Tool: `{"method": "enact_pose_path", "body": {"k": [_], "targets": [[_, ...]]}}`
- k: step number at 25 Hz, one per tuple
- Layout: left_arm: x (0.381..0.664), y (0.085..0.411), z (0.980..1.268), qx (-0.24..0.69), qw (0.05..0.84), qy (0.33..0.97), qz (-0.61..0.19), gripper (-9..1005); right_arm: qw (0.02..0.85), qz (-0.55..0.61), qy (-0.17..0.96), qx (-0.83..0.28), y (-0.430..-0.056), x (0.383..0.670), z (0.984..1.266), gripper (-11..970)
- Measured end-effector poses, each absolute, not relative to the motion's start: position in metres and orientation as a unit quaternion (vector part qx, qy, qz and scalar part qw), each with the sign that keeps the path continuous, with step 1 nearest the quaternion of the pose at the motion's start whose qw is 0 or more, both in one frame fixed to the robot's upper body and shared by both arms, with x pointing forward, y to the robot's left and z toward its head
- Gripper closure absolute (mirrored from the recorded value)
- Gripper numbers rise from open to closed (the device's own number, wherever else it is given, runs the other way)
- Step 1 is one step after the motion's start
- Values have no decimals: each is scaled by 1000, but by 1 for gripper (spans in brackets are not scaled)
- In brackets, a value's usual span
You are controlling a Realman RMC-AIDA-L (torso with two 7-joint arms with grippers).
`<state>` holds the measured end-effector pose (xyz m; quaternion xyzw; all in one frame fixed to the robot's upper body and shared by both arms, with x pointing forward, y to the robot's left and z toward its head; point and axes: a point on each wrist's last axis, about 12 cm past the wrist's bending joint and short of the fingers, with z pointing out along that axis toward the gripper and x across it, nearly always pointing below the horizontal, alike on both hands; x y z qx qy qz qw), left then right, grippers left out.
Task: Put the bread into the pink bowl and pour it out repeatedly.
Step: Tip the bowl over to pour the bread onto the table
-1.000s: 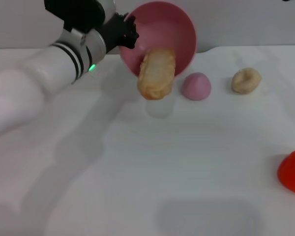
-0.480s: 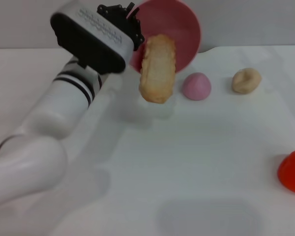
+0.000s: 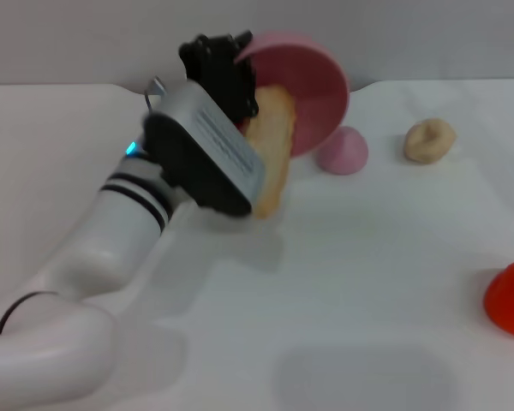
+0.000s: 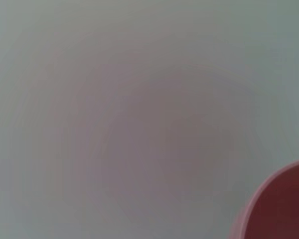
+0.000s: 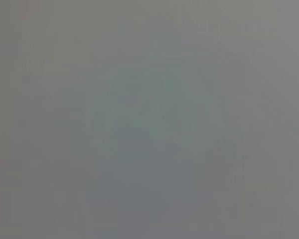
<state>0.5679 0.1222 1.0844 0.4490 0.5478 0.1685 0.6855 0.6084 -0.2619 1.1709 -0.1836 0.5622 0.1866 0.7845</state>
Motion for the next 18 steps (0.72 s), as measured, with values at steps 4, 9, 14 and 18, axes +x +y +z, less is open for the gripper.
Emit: {"method": "enact_pose_path", "body": {"k": [4,9,14,18], "targets": [[562,123,1077,500,664,513,215,916,784,203,556,-186,-254,607,1171,250],[558,125,1074,519,657,495,232,915,781,220,551,-195,-243,605,1170,251],[559,126,1076,520,659,489,236,915,777,228,553,-197,-238,604,1167,251],[566,118,1084,514,672,483,228,915,773,229,558,-197,-238,603,1163,251]]}}
